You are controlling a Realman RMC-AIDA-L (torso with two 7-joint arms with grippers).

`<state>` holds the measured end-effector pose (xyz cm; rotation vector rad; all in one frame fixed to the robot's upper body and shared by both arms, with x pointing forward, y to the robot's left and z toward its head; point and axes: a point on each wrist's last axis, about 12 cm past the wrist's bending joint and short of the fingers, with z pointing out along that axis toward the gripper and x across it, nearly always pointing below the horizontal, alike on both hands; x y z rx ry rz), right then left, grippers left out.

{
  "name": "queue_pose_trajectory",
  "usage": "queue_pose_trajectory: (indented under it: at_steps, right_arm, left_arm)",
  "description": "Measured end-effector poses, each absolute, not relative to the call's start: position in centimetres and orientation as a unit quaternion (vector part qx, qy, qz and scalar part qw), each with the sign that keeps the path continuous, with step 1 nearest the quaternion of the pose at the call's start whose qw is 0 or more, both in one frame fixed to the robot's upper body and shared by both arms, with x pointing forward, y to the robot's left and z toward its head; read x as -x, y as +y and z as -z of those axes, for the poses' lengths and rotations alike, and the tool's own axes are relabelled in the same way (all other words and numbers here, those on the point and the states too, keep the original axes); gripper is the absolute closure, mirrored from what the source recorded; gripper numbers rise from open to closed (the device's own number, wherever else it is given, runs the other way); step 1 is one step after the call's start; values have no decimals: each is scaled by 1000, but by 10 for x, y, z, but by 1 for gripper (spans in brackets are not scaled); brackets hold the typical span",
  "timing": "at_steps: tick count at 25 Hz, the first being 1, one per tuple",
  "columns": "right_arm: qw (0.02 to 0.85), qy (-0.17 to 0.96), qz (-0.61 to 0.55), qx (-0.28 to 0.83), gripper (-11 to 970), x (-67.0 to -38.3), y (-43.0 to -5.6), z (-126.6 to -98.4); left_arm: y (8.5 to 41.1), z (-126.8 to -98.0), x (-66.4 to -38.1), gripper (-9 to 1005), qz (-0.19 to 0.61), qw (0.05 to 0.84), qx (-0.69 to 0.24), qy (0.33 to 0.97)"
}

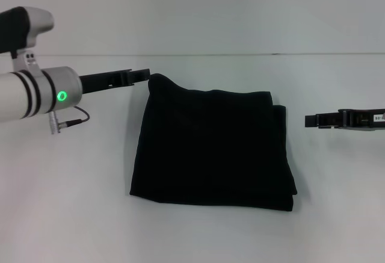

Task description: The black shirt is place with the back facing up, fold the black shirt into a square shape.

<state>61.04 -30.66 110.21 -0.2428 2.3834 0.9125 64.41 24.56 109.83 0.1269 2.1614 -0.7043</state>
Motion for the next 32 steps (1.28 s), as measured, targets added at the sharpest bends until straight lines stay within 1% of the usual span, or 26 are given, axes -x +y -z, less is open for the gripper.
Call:
queue_pose_trajectory:
  at_steps: [1,3,4,7,10,12,14,21,32]
  right_arm:
    - [279,893,-345,83,671,-611,-305,-1102]
    - [264,895,-352,69,423,-613,-299,-1102]
    - [257,897,-355,61,404,-614,-297,-1101]
    - [238,900,-363,46,347,-617,-290,-1100]
    - [225,906,-356,37,291,-620,-284,-1098]
    - [219,911,-347,36,253,-622,-279,-1096]
    - [215,914,-342,38,215,-623,-273,-1093]
    - [210,919,-331,45,213,-626,-253,-1085]
    - [206,922,-326,35,210,-625,-255,-1080]
  left_arm:
    - [248,-1100,-642,560,285,419,-55,860]
    - [251,-1105,-634,465,305,417,-80,852]
    - [251,-1107,-630,417,314,415,-94,849]
    - [245,-1118,-607,314,367,413,-198,810]
    - [242,-1122,-593,210,393,411,-261,780]
    - [240,-1122,-587,185,404,407,-289,767]
    - [240,-1121,-583,160,410,403,-299,762]
    - [241,-1120,-579,73,414,400,-304,759]
    - [241,-1121,-581,73,410,401,-307,760]
